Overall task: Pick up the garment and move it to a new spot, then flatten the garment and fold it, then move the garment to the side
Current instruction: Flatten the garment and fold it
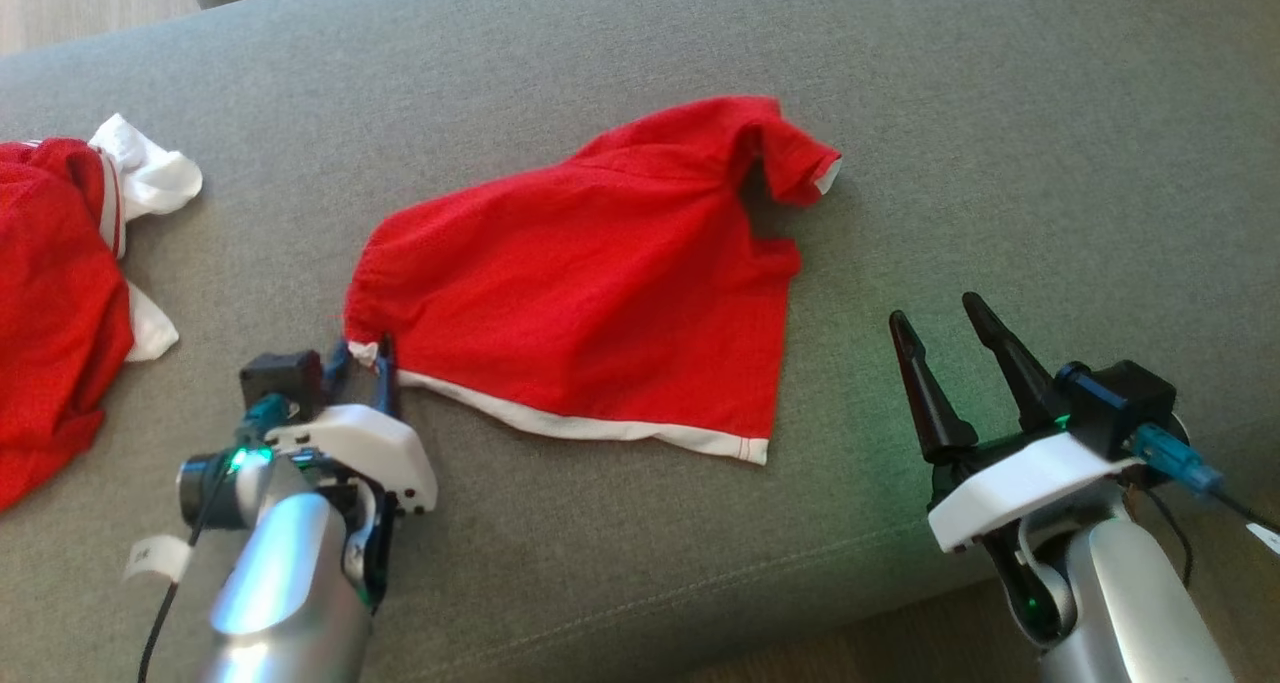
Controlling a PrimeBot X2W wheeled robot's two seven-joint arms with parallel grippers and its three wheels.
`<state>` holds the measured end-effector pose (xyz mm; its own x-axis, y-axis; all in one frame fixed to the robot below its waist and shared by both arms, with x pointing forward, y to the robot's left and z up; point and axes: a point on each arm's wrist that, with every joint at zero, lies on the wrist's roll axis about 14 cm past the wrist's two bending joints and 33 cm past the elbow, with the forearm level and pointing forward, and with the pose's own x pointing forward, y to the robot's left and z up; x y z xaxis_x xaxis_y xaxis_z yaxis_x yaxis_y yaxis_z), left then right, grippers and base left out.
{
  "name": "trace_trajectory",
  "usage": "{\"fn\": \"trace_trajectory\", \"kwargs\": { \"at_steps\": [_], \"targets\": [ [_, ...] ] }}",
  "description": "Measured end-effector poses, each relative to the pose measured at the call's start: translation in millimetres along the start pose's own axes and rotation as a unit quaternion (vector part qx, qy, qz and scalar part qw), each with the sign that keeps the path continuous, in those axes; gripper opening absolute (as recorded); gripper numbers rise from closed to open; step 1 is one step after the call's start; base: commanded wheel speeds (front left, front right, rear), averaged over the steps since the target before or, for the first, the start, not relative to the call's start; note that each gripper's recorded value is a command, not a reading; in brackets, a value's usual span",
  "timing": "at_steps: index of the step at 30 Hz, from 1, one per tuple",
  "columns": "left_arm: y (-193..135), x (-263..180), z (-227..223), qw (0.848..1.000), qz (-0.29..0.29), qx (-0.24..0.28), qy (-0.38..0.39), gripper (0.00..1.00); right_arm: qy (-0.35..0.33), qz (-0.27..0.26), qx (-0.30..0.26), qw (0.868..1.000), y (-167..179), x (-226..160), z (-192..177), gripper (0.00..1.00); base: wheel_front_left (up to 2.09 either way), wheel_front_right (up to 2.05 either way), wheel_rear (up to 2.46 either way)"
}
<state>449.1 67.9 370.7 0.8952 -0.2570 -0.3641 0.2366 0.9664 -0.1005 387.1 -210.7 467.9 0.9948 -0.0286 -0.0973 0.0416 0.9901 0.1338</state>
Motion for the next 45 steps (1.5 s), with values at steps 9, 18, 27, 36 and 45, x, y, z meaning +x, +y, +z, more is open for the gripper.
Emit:
{"fn": "trace_trajectory", "kwargs": {
  "at_steps": [9, 18, 27, 36, 45],
  "targets": [
    [-4.9, 3.7, 31.9, 0.999, -0.006, -0.008, -0.049, 0.0, 0.012, 0.009, 0.01, 1.0, 6.8, -0.8, -5.1, 1.0, 0.0, 0.0, 0.0],
    [-3.4, -14.0, 65.5, 0.993, 0.002, 0.016, -0.117, 0.0, 0.089, 0.047, 0.093, 0.991, 40.6, -8.7, -43.6, 1.0, 0.0, 0.0, 0.0],
    [1.1, -29.2, 67.2, 0.991, 0.01, 0.027, -0.129, 0.0, 0.199, 0.068, 0.136, 0.968, 65.7, -29.4, -100.6, 1.0, 0.0, 0.0, 0.0],
    [5.7, -36.5, 71.1, 0.99, 0.019, 0.026, -0.138, 0.0, 0.229, 0.101, 0.135, 0.959, 88.8, -24.9, -114.1, 1.0, 0.0, 0.0, 0.0],
    [8.8, -39.3, 68.1, 0.99, 0.023, 0.026, -0.135, 0.0, 0.248, 0.129, 0.14, 0.95, 107.5, -18.7, -120.1, 1.0, 0.0, 0.0, 0.0]
  ]
}}
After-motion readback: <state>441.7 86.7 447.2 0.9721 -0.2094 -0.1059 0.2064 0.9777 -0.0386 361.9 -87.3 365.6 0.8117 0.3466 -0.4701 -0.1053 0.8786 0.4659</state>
